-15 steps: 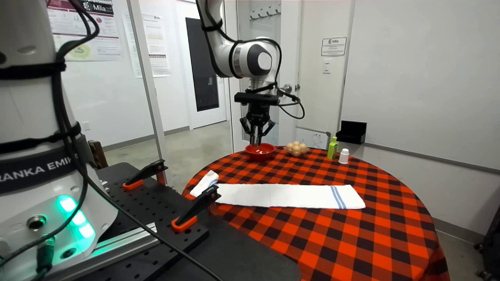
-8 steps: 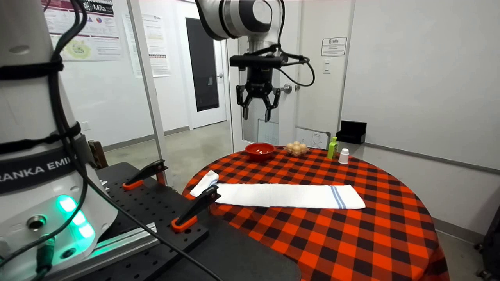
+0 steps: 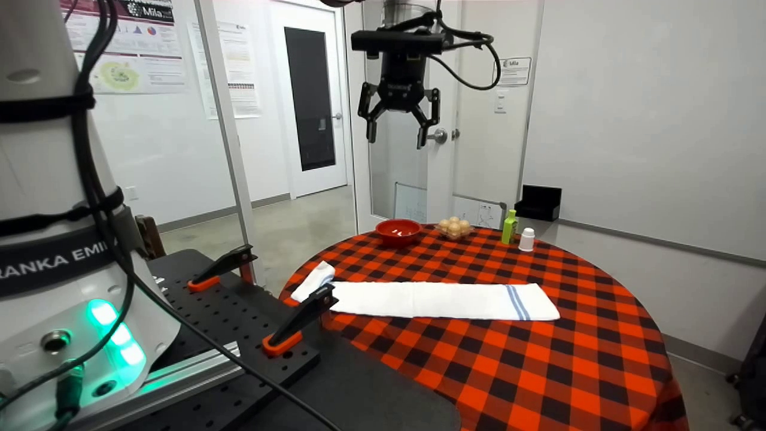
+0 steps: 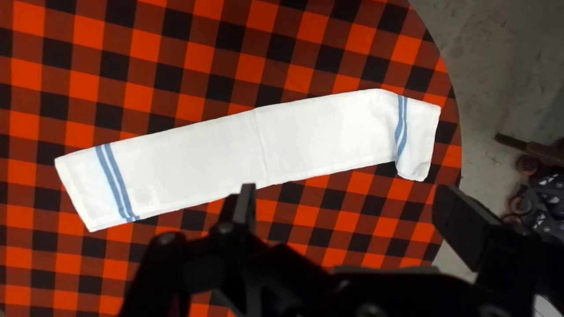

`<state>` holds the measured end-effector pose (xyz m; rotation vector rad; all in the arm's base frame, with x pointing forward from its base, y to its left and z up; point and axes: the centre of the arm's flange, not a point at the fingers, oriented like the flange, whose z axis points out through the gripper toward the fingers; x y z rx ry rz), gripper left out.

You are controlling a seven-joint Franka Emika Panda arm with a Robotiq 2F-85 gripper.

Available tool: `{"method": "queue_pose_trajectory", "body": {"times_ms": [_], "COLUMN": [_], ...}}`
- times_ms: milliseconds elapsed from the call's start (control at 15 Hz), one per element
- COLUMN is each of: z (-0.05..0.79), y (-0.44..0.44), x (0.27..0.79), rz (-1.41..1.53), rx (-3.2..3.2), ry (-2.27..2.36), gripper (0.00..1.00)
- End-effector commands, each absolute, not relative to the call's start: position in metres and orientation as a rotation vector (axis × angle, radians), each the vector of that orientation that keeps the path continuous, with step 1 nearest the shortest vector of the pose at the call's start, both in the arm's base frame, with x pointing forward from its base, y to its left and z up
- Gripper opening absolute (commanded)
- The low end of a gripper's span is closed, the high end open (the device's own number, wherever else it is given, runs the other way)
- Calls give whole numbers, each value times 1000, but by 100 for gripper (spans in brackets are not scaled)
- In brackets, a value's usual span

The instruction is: Straighten the towel

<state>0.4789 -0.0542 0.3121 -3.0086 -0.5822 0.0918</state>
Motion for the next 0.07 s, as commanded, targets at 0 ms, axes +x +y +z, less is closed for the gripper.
{"method": "queue_pose_trajectory", "body": {"times_ms": [0], "z": [311], "y": [-54], "x": [478], "rz": [96], "rx": [-3007], "ry": [-583], "gripper": [100]}}
